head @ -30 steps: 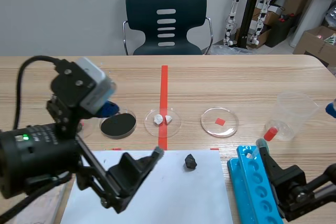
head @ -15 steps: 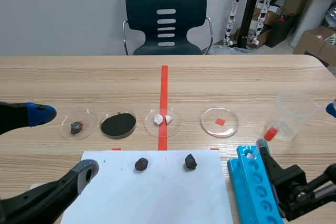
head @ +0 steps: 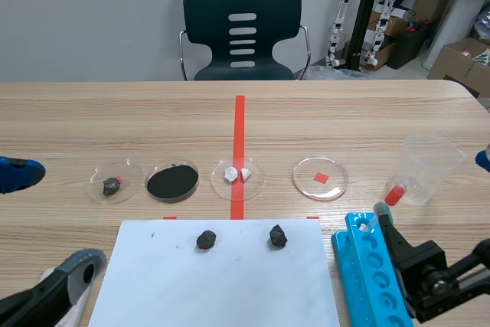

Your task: Return to the home posture

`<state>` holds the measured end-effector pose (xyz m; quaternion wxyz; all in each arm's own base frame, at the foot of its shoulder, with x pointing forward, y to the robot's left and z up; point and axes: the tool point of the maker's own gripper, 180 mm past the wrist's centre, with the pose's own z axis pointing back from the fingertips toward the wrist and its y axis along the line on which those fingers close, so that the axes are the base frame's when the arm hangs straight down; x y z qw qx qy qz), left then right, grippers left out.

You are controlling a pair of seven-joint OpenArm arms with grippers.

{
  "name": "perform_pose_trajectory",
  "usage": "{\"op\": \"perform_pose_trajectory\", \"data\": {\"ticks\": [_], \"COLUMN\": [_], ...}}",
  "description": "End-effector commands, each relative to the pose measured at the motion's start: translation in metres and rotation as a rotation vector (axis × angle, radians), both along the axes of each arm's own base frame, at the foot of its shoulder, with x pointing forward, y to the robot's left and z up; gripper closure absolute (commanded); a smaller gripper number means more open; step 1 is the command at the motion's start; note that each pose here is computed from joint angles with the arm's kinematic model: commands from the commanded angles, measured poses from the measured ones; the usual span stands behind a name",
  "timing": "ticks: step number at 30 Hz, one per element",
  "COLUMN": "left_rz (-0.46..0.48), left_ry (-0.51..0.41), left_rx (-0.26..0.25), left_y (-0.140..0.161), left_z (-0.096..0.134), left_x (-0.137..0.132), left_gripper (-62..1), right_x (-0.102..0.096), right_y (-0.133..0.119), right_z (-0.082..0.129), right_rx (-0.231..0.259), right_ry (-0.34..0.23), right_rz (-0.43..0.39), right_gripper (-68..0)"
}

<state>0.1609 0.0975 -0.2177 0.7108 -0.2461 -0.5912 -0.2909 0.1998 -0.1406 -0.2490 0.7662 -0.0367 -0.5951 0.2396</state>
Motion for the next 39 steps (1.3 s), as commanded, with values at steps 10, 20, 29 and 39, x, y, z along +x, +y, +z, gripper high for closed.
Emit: {"op": "perform_pose_trajectory", "data": {"ticks": [10,20,29,39], "left_rz": [-0.005,-0.005,-0.006,-0.005], "left_ry": [-0.016,-0.012,-0.012,-0.012], "left_rx": [-0.016,-0.012,-0.011,-0.011], "left_y": [-0.0035,-0.0034,-0.0034,-0.0035], "left_z": [0.0045,0.0036,0.0034,0.0035], "left_x": [0.0002,0.0003,0.0002,0.0003], "left_gripper": [-62.3,-62.3,-62.3,-62.3], "right_x": [0.005,0.005,0.005,0.005], "right_y": [0.0013,0.0013,0.0013,0.0013], "right_z": [0.011,0.0111,0.011,0.011], "right_rx": [0.008,0.008,0.008,0.008], "right_ry": [-0.04,-0.04,-0.04,-0.04], "right_rz": [0.0,0.0,0.0,0.0], "right_gripper": [-67.9,-67.9,-67.9,-67.9]}}
